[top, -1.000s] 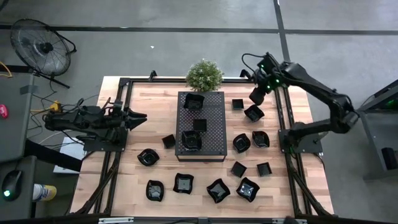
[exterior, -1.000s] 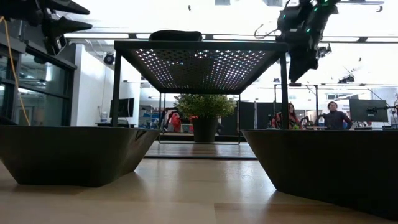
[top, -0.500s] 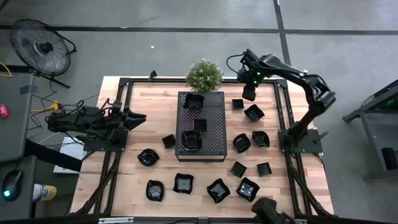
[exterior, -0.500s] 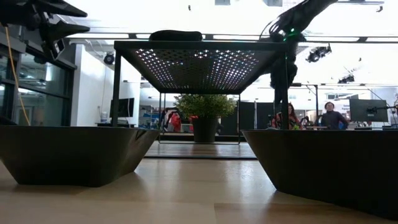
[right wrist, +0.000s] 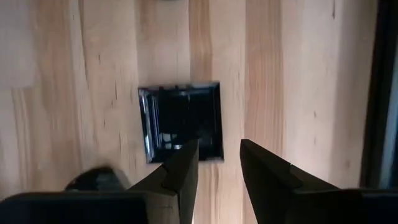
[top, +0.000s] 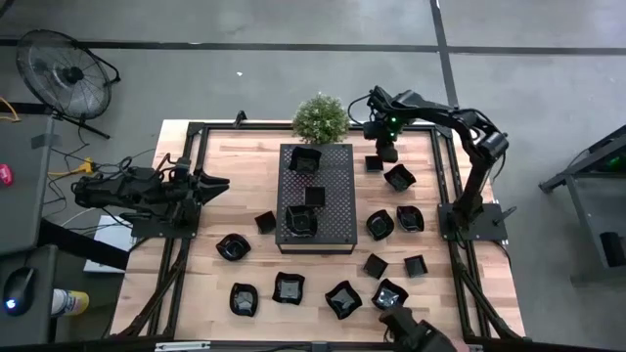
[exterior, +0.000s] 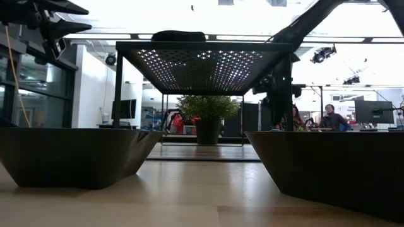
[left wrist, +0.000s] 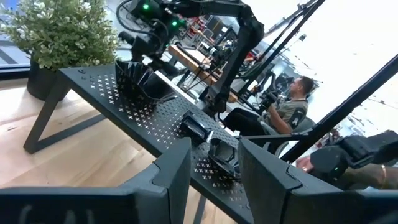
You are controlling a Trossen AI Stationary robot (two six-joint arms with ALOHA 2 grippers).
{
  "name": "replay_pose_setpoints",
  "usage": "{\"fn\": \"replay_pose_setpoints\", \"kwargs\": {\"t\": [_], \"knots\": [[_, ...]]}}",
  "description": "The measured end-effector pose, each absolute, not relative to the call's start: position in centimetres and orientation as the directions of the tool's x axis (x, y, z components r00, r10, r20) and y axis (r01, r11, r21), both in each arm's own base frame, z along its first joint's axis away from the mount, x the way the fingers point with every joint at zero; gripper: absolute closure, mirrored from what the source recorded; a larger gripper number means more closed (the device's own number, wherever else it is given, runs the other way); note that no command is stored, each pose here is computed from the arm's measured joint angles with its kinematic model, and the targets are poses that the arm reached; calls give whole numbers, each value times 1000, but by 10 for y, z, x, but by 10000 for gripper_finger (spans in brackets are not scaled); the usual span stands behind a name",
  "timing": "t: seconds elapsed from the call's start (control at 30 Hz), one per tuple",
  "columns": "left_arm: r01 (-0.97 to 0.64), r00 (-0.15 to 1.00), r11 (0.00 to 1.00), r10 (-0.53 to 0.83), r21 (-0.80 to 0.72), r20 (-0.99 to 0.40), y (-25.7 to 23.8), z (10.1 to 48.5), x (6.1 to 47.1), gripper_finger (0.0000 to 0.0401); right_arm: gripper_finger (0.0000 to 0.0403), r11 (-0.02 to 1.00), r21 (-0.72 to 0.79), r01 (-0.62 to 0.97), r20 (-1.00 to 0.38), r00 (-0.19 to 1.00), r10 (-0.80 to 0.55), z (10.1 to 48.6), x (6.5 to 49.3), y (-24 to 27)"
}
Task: Pick & Place Mini shaped plates
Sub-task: Stack the square plate on top of the square plate on the shelf
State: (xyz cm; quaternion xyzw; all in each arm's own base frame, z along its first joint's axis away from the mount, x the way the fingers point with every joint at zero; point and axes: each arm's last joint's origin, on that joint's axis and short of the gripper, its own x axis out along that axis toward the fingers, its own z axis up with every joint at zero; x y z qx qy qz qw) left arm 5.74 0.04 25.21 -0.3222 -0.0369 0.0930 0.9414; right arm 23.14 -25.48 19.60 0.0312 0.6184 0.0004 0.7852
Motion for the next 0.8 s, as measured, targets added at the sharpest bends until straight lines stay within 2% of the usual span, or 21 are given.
{"fn": "replay_pose_setpoints", "kwargs": {"t": [0.13,0.37,0.8], "knots": [[-155,980,776,199,-612,4,0,252,57,270,288,997,64,40,-965,256,52,183,237,-260],[-156,979,774,202,-614,7,0,252,57,270,288,993,106,43,-974,204,95,159,240,-264],[-160,978,770,209,-618,7,1,252,57,270,288,992,117,56,-978,183,105,153,238,-267]]}}
